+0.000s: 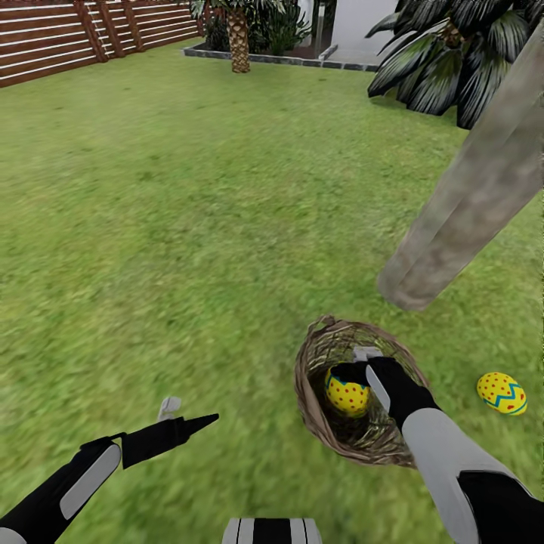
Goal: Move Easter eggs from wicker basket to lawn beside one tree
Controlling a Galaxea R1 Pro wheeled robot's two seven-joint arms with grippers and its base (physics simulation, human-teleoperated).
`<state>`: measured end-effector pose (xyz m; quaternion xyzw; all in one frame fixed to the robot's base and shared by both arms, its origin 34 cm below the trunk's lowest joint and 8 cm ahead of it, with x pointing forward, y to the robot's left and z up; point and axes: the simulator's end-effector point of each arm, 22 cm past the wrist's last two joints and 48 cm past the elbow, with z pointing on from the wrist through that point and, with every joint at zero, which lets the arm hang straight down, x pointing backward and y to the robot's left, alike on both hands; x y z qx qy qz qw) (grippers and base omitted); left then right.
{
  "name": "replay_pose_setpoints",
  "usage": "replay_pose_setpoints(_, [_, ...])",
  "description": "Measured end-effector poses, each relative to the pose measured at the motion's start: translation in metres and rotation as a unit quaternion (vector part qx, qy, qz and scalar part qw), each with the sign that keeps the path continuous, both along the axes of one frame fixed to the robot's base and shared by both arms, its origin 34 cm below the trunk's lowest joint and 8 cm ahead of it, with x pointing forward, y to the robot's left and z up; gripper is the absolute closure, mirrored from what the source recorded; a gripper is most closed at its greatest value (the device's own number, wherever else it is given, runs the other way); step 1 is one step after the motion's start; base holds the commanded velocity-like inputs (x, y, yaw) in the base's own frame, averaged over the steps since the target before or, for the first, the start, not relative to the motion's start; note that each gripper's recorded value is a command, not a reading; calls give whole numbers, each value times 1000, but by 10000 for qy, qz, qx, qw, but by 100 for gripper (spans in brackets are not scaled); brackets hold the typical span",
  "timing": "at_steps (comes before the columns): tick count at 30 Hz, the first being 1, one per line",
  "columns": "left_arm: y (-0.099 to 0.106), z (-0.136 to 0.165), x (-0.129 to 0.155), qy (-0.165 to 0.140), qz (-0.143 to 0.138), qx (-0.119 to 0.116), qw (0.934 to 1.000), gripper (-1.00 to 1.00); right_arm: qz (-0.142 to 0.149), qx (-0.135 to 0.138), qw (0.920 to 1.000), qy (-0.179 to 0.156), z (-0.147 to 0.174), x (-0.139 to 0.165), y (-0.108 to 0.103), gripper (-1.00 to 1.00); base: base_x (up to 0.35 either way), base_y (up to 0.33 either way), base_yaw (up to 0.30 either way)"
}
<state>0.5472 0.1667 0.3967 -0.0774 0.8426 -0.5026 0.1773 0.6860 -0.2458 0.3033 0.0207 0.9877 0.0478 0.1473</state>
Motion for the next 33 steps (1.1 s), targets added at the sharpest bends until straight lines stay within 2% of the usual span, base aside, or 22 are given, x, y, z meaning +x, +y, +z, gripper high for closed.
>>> replay_pose_setpoints(5, [0, 3, 2, -40, 10, -6, 10000, -100, 13, 1, 10000, -53, 12, 9, 0, 100, -2, 0, -87])
replay_pose_setpoints(9, [-1, 9, 4, -102, -3, -62, 9999, -100, 26, -4, 10000, -82, 16, 11, 1, 100, -232, 0, -83])
replay_pose_setpoints(11, [-2, 13, 4, -141, -19, -133, 9998, -100, 234, -78, 9997, -92, 17, 11, 7, 100, -43, 0, -79])
replay_pose_setpoints(13, [-1, 14, 3, -150, -16, -146, 9998, -100, 324, -117, 9993, -106, 18, 11, 9, 100, -5, 0, -79])
replay_pose_setpoints(24, [-5, 23, 5, -199, -31, -193, 9996, -100, 331, -110, 9992, -195, 31, 17, 9, 100, -70, -4, -73])
replay_pose_setpoints(26, [-11, 29, 2, -50, -83, -264, 9996, -100, 340, -108, 9989, -293, 42, 25, 10, 100, 0, 0, -7])
replay_pose_setpoints(29, [-14, 36, 3, -4, -96, -297, 9995, -100, 350, -101, 9989, -284, 50, 27, 11, 100, 0, 0, 0])
replay_pose_setpoints(33, [-8, 46, 12, -37, 36, -303, 9995, -100, 357, -110, 9989, -285, 59, 29, 11, 100, -125, 0, 0])
